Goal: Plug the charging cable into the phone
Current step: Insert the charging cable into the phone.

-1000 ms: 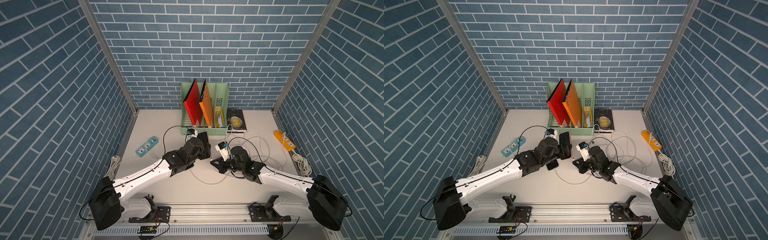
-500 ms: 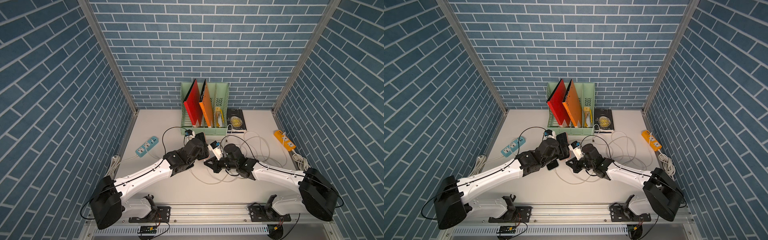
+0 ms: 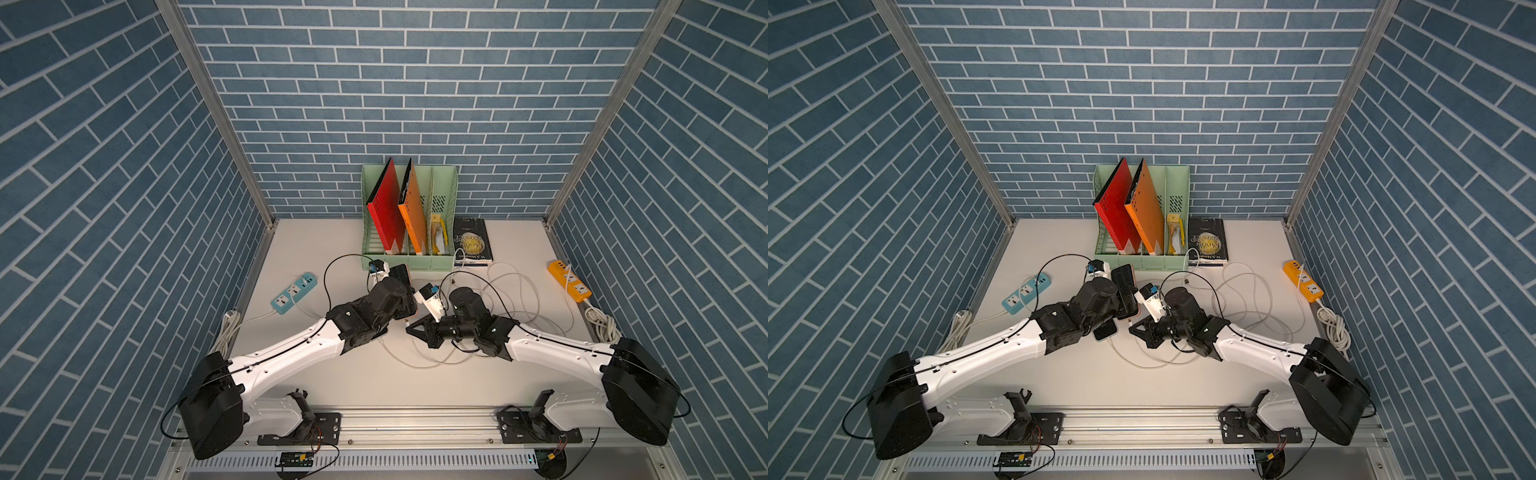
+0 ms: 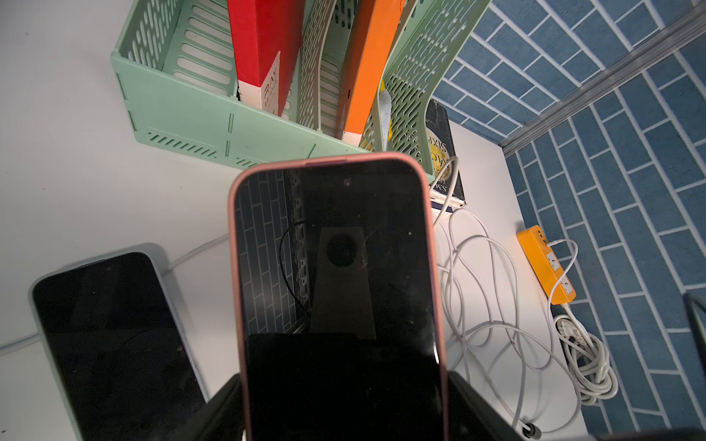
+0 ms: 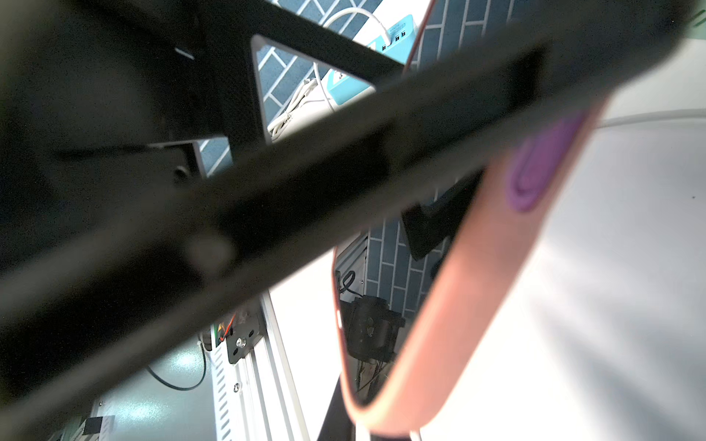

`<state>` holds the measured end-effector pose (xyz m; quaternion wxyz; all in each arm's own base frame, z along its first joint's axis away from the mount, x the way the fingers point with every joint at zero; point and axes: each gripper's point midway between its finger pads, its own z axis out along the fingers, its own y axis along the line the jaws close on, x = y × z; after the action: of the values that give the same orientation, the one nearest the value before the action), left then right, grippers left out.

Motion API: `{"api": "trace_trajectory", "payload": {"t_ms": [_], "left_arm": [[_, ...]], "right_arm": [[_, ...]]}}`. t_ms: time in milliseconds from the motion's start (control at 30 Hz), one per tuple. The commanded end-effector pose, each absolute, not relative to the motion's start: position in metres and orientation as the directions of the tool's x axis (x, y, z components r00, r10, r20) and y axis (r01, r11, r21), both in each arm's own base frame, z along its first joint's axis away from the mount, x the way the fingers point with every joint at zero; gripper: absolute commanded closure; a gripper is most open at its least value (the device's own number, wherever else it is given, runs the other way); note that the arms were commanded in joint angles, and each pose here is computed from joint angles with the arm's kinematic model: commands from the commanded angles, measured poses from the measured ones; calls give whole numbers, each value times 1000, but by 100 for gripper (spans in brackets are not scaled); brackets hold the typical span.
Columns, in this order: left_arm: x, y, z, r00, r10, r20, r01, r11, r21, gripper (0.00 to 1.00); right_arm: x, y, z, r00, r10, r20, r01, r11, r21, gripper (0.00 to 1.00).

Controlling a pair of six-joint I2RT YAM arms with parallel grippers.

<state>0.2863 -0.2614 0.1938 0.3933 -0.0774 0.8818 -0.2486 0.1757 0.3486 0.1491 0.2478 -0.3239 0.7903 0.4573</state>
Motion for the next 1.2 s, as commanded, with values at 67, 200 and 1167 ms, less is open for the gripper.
{"api": "trace_trajectory", "payload": {"t_ms": [67, 200, 1167], "left_arm": [[292, -262, 217, -624, -362, -693, 96, 844, -527, 100], [292, -262, 215, -626, -356, -694, 98, 847, -523, 100], [289, -263, 209, -631, -331, -701, 130, 846, -517, 100]], "right_arm": [[168, 351, 159, -668, -284, -687, -741, 333, 583, 100], [168, 353, 161, -669, -286, -686, -741, 325, 587, 100], [176, 355, 168, -689, -245, -682, -721, 331, 609, 100]]}}
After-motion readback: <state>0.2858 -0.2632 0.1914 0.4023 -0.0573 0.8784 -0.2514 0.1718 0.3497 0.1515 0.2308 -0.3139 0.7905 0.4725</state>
